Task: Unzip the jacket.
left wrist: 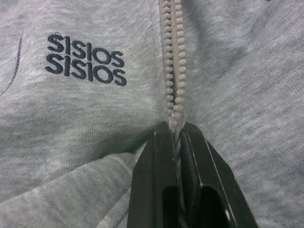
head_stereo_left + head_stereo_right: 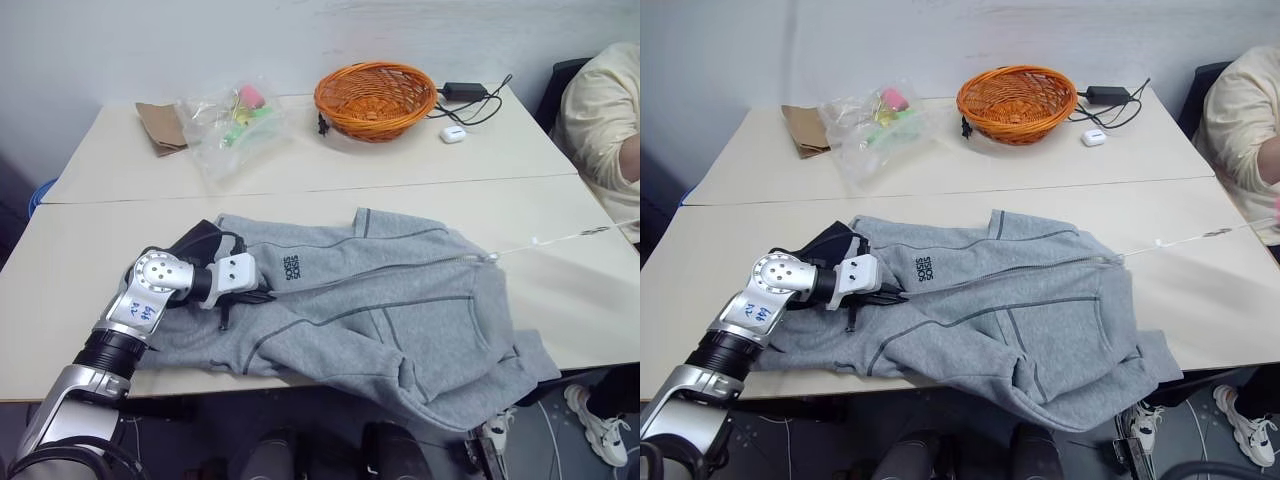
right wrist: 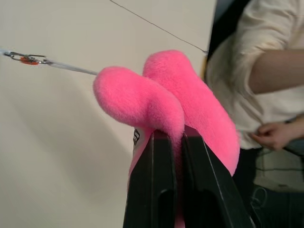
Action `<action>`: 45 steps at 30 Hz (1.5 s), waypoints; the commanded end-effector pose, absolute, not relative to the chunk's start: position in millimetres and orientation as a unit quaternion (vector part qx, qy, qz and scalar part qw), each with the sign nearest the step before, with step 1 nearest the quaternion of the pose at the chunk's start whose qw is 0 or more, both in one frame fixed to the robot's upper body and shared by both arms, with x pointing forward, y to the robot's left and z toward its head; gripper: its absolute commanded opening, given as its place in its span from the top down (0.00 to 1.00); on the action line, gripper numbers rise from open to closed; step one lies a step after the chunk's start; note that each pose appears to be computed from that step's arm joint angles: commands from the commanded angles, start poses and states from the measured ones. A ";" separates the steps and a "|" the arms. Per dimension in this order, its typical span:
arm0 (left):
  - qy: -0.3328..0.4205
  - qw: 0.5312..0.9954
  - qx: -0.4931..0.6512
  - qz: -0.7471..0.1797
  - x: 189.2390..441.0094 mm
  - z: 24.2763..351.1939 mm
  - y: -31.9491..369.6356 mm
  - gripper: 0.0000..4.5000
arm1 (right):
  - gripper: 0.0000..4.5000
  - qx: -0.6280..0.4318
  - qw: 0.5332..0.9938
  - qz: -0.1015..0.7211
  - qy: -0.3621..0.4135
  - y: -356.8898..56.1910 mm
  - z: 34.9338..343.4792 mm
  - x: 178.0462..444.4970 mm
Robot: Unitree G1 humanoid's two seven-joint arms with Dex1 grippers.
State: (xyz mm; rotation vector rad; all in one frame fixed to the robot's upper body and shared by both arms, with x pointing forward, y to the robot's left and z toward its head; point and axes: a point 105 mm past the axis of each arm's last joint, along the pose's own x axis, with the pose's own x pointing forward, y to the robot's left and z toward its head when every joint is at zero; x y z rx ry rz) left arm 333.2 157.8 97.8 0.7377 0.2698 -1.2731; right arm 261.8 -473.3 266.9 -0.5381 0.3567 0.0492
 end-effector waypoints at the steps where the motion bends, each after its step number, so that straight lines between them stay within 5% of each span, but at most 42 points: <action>1: 0.225 0.733 0.346 -0.540 329.1 56.7 189.5 1.00 | 1.00 -0.291 0.943 -0.052 0.156 -494.6 294.9 246.8; 9: 0.227 0.736 0.344 -0.537 326.8 53.3 193.0 1.00 | 1.00 -0.284 0.935 -0.185 0.108 -522.1 330.0 231.6; 15: 0.226 0.738 0.344 -0.535 327.2 52.2 193.3 1.00 | 1.00 -0.278 0.935 -0.201 0.094 -522.6 337.4 235.2; 18: 0.223 0.740 0.343 -0.534 327.6 53.2 192.5 1.00 | 1.00 -0.263 0.947 -0.162 0.091 -511.8 331.9 248.5; 25: 0.164 0.777 0.182 -0.579 316.8 102.0 156.1 1.00 | 1.00 -0.213 0.955 0.177 0.104 -399.5 269.6 326.4; 28: 0.139 0.783 0.126 -0.593 312.3 133.6 149.3 0.82 | 1.00 -0.214 0.937 0.249 0.119 -362.1 242.6 334.3; 33: 0.105 0.788 0.072 -0.602 299.2 200.1 167.1 0.47 | 0.67 -0.200 0.929 0.285 0.124 -341.1 251.2 327.1; 40: 0.118 0.814 0.096 -0.561 273.7 264.6 234.4 0.02 | 0.17 -0.226 0.909 0.305 0.172 -369.1 285.5 289.2; 42: 0.129 0.825 0.114 -0.538 265.9 279.0 258.8 0.00 | 0.04 -0.249 0.905 0.290 0.186 -383.6 291.0 278.0; 45: 0.147 0.835 0.136 -0.512 251.7 296.0 286.8 0.00 | 0.01 -0.240 0.909 0.281 0.191 -396.3 300.0 261.9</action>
